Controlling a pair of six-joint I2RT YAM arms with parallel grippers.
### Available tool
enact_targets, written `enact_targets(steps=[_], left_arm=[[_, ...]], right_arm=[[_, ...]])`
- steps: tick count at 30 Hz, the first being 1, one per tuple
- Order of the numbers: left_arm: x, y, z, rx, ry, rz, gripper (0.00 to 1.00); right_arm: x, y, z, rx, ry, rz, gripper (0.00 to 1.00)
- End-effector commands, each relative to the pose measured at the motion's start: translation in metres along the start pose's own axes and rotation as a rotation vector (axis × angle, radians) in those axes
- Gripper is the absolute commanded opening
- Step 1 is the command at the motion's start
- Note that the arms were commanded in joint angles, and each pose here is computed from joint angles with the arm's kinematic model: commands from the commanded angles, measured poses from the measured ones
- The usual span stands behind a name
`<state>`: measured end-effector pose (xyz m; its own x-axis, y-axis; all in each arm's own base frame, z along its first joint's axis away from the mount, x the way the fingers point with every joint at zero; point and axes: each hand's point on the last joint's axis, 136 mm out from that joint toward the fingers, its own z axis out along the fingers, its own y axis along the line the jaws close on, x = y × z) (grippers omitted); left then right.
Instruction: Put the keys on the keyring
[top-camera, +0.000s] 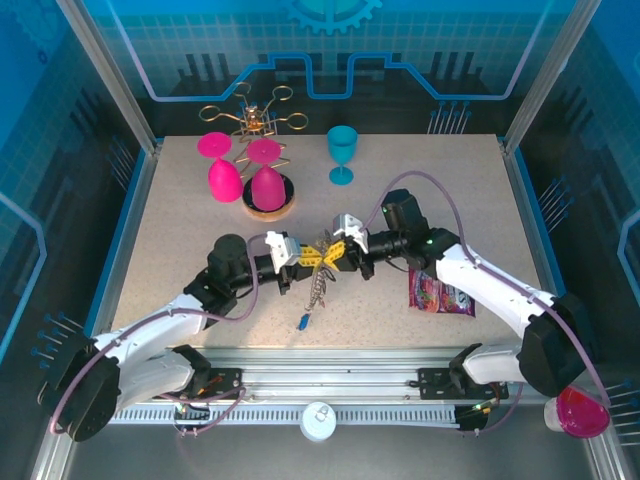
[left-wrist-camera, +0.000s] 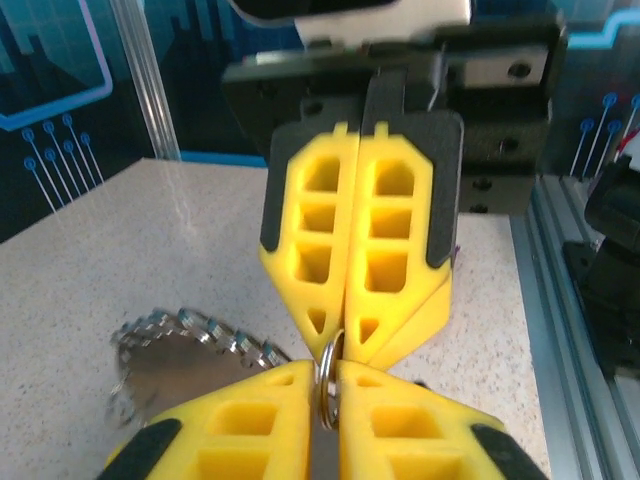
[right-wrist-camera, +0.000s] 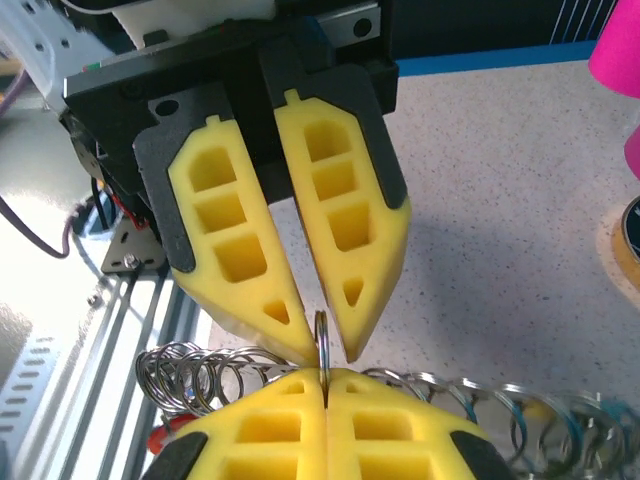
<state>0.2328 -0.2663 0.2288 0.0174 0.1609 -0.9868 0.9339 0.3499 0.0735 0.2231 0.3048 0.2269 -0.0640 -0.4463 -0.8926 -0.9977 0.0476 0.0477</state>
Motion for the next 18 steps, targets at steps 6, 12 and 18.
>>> enact_targets(steps=[6,12,18], left_arm=[[0.017,-0.006,-0.003,0.054,0.196,0.075,0.09],[0.015,-0.009,-0.004,0.079,0.21,0.097,0.0],[-0.001,-0.013,-0.01,0.05,0.074,0.117,0.0]], right_arm=[[0.008,0.017,0.014,-0.024,0.296,-0.184,0.0],[-0.013,0.025,0.016,-0.035,0.276,-0.242,0.0],[-0.026,0.015,-0.005,-0.009,-0.028,-0.092,0.24]])
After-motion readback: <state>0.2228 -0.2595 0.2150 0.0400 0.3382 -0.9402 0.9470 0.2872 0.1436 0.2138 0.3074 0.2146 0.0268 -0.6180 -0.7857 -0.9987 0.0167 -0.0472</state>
